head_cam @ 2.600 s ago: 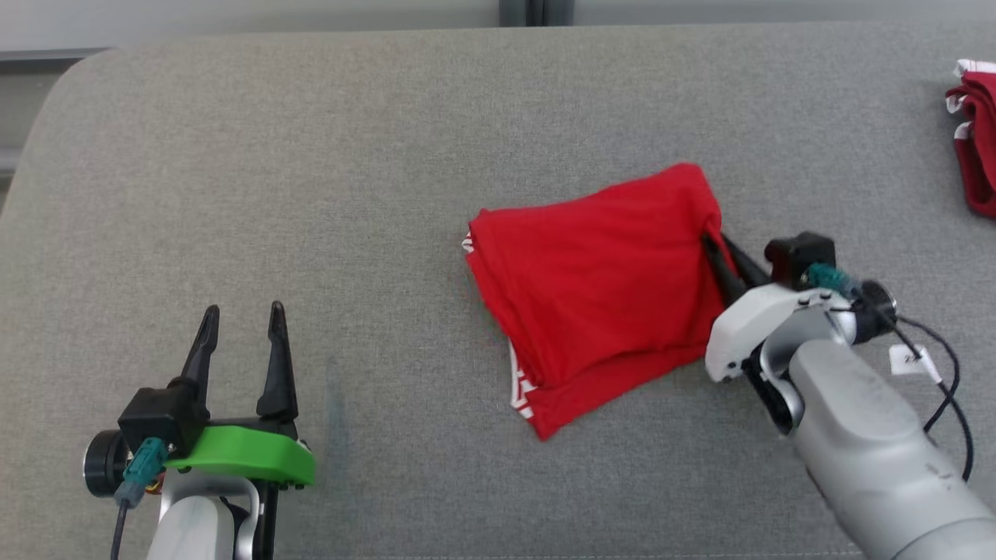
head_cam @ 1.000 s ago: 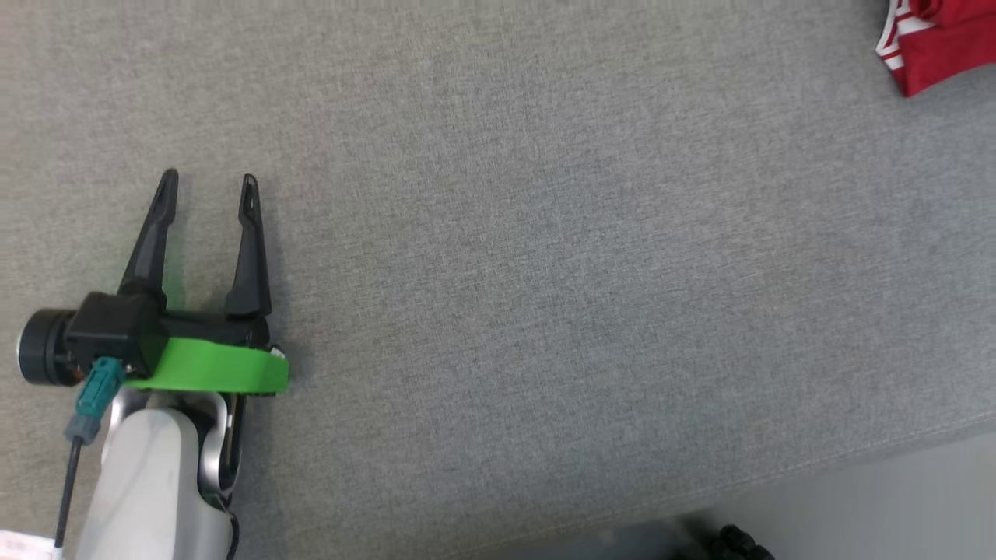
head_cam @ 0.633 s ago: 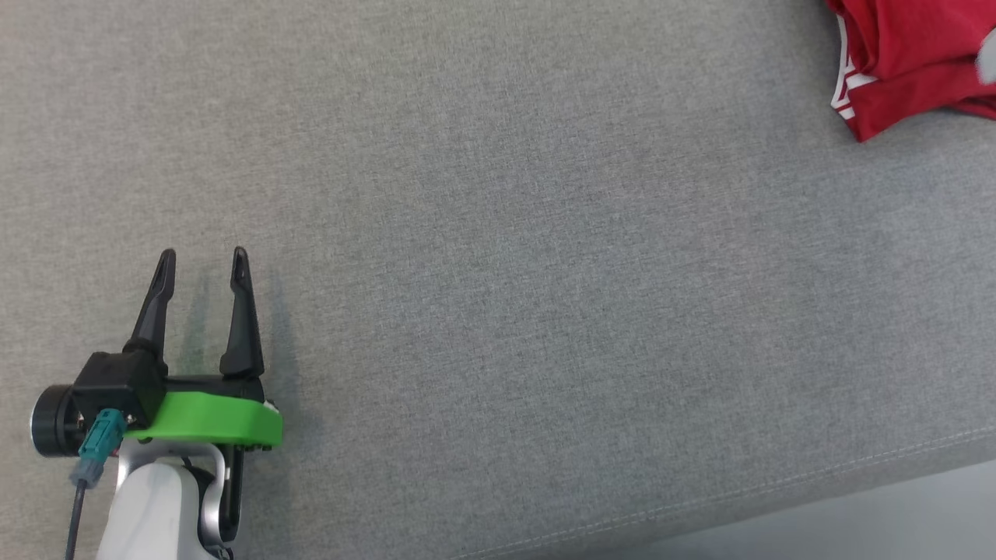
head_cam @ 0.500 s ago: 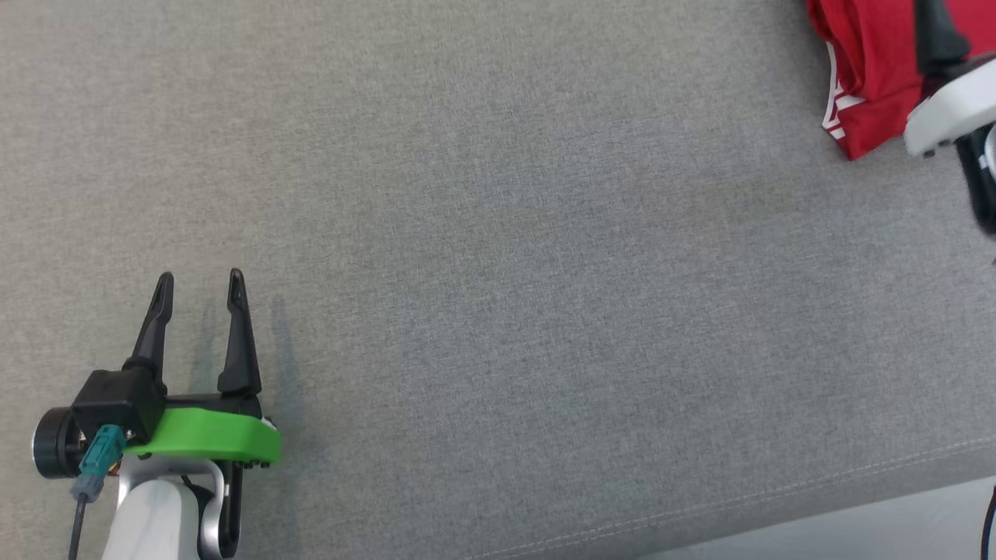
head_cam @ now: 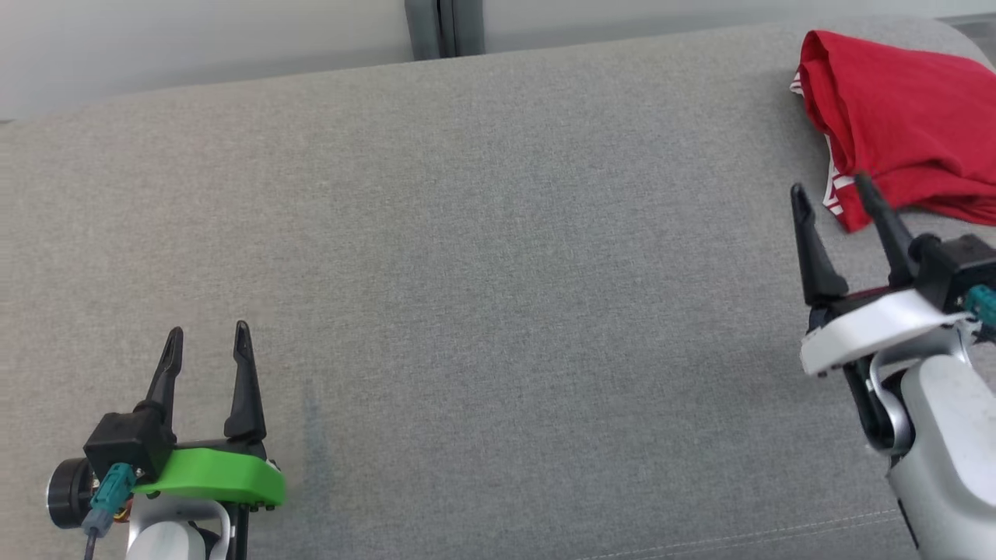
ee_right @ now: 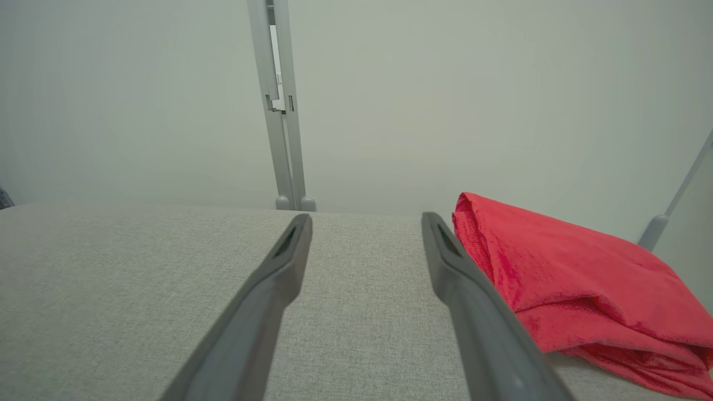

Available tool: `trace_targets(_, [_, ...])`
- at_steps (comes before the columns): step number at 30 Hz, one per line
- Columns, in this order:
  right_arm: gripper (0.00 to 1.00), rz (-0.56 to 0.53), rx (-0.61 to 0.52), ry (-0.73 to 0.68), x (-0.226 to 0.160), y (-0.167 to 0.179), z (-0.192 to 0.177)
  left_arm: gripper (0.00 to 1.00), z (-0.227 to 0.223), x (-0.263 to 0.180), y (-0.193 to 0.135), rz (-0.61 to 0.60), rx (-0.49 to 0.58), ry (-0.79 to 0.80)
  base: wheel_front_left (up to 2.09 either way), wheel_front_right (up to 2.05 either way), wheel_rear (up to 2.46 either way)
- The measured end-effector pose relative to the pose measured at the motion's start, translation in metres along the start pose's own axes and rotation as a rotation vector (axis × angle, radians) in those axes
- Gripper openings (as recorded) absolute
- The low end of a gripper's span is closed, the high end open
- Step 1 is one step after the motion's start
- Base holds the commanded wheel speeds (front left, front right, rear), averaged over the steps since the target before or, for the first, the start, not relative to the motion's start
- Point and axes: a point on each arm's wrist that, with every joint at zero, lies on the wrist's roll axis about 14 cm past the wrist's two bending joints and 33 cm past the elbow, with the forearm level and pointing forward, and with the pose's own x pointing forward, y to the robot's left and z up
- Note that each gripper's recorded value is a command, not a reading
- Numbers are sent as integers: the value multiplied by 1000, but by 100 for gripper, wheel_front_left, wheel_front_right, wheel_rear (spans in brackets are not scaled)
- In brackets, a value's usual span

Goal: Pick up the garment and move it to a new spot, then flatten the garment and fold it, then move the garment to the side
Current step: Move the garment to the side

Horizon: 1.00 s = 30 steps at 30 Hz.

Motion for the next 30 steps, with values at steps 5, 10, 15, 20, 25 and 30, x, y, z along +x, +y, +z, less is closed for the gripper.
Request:
trace_targets(5, [100,0,58,-2,-23,20,-4,100,13,-12,5,14,1,-33,0,0,0])
trace_targets(10, [100,8,105,5,-43,41,-10,100,21,-23,10,31,2,-53,0,0,0])
trace_targets(15, [100,18,121,1,-57,57,-9,100,29,-31,15,43,6,-73,0,0,0])
trace_targets(20, [100,10,140,2,-68,64,-10,100,33,-40,18,52,8,-85,0,0,0])
trace_targets(25, [100,-6,149,4,-75,65,-10,100,37,-45,19,55,9,-98,0,0,0])
trace_targets(30, [100,-4,152,7,-76,69,-12,100,38,-47,21,59,5,-99,0,0,0])
